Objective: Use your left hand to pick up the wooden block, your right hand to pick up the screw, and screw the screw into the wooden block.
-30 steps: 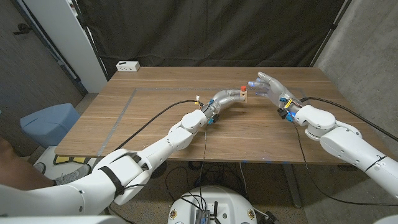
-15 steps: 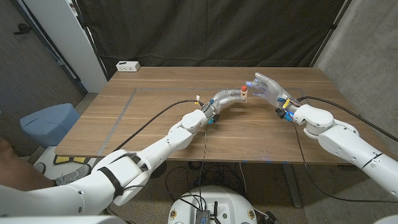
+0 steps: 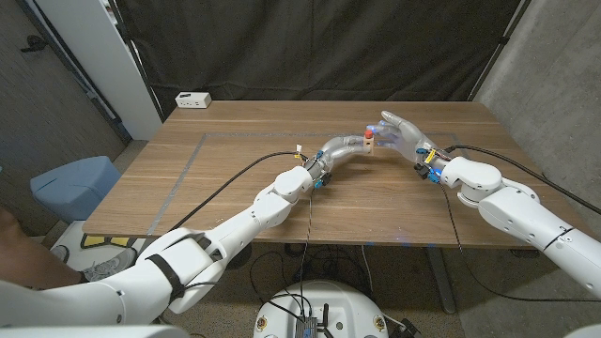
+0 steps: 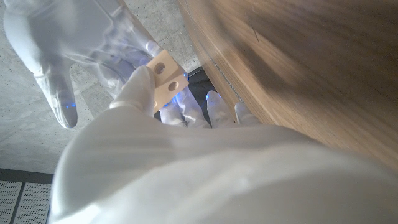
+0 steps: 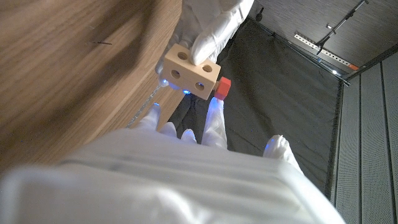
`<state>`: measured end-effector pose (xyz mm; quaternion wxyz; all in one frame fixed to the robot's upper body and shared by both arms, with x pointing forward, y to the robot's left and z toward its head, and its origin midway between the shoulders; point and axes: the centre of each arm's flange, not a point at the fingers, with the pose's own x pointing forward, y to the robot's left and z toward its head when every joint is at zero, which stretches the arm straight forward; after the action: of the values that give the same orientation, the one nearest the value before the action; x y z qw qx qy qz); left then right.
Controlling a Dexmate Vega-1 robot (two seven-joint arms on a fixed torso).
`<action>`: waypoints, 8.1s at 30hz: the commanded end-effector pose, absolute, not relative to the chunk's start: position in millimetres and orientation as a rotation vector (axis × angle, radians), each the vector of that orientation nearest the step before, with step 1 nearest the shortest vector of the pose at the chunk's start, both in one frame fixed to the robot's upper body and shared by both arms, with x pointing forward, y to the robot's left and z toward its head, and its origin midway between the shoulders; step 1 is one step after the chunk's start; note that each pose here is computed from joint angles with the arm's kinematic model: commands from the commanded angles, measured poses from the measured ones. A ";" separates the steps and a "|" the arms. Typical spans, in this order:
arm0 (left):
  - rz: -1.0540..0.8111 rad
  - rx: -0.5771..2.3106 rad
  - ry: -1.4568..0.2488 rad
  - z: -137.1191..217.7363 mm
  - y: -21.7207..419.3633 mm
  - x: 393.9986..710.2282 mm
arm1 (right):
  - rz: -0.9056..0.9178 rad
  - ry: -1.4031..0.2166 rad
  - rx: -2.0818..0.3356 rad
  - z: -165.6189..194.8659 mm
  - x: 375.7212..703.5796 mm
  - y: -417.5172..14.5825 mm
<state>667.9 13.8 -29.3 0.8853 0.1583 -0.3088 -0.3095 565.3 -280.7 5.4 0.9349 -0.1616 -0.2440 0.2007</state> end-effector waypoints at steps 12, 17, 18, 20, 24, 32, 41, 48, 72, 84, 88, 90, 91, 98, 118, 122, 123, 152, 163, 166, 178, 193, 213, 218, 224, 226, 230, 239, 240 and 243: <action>-0.642 0.330 -0.638 -32.3 14.1 665.9 | 0.413 -0.487 -0.327 1.0 566.4 -280.9; -0.644 0.330 -0.638 -32.4 13.9 666.0 | 0.406 -0.490 -0.332 0.2 563.5 -282.5; -0.644 0.330 -0.638 -32.4 13.9 666.0 | 0.402 -0.488 -0.329 0.2 562.8 -282.8; -0.644 0.328 -0.638 -32.3 13.8 666.2 | 0.399 -0.487 -0.329 0.2 561.9 -283.1; -0.646 0.329 -0.638 -32.3 13.8 666.2 | 0.392 -0.495 -0.330 -0.1 559.6 -283.9; -0.647 0.330 -0.640 -32.4 13.4 665.5 | 0.389 -0.493 -0.327 0.3 558.4 -284.7; -0.644 0.328 -0.638 -32.9 13.6 665.2 | 0.386 -0.494 -0.324 0.2 557.9 -285.4; -0.646 0.326 -0.634 -33.6 13.5 665.7 | 0.376 -0.496 -0.314 -1.9 556.3 -286.2; -0.649 0.321 -0.624 -33.7 15.2 670.7 | 0.339 -0.495 -0.303 -5.0 552.8 -286.7; -0.650 0.323 -0.622 -33.2 15.3 672.1 | 0.343 -0.503 -0.290 -4.9 552.5 -285.4; -0.649 0.324 -0.622 -32.6 15.5 672.5 | 0.366 -0.512 -0.293 -4.0 554.2 -284.6; -0.649 0.325 -0.622 -32.4 15.5 672.7 | 0.376 -0.516 -0.285 -4.1 555.1 -284.3; -0.649 0.324 -0.621 -32.3 15.6 672.8 | 0.380 -0.515 -0.290 -4.0 555.4 -284.1; -0.650 0.327 -0.621 -31.5 15.5 673.2 | 0.391 -0.520 -0.293 -3.3 555.7 -284.7; -0.660 0.336 -0.629 -28.2 14.4 672.5 | 0.282 -0.523 -0.284 -3.1 548.2 -300.4; -0.663 0.336 -0.631 -27.8 13.5 671.5 | 0.277 -0.529 -0.284 -2.0 548.7 -301.0; -0.663 0.337 -0.632 -27.8 13.4 671.3 | 0.278 -0.529 -0.286 -1.8 548.9 -301.0; -0.656 0.341 -0.635 -30.2 14.3 665.2 | 0.386 -0.517 -0.310 -2.5 558.2 -290.4; -0.652 0.341 -0.637 -30.8 14.6 664.5 | 0.412 -0.513 -0.309 -3.1 561.8 -286.4; -0.652 0.340 -0.636 -30.8 14.7 664.5 | 0.417 -0.512 -0.310 -3.0 562.3 -285.2; -0.654 0.336 -0.635 -31.9 14.9 664.3 | 0.426 -0.508 -0.315 -1.6 562.5 -282.6; -0.657 0.336 -0.632 -32.4 14.9 664.7 | 0.408 -0.497 -0.313 -2.2 561.0 -285.8; -0.658 0.333 -0.628 -32.3 15.1 666.6 | 0.357 -0.500 -0.303 -4.3 555.4 -290.6; -0.657 0.331 -0.627 -32.5 15.5 667.1 | 0.357 -0.498 -0.301 -4.8 555.5 -290.2; -0.659 0.330 -0.622 -33.1 15.4 668.4 | 0.348 -0.493 -0.296 -5.3 554.5 -290.5; -0.660 0.329 -0.621 -33.2 15.3 669.0 | 0.347 -0.493 -0.299 -5.3 554.2 -290.5; -0.660 0.328 -0.620 -32.8 15.0 670.0 | 0.349 -0.496 -0.304 -5.4 554.0 -290.7; -0.662 0.327 -0.615 -32.3 14.8 672.2 | 0.350 -0.496 -0.294 -5.0 554.6 -289.8; -0.661 0.329 -0.615 -32.1 14.9 672.7 | 0.354 -0.496 -0.291 -4.9 555.0 -289.4; -0.662 0.328 -0.613 -31.9 15.0 673.7 | 0.371 -0.505 -0.283 -4.8 556.3 -288.7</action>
<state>671.1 15.2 -33.1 0.8869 0.1583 -0.2966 -0.3169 554.5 -290.5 -5.1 0.9437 -0.1459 -0.2425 0.1714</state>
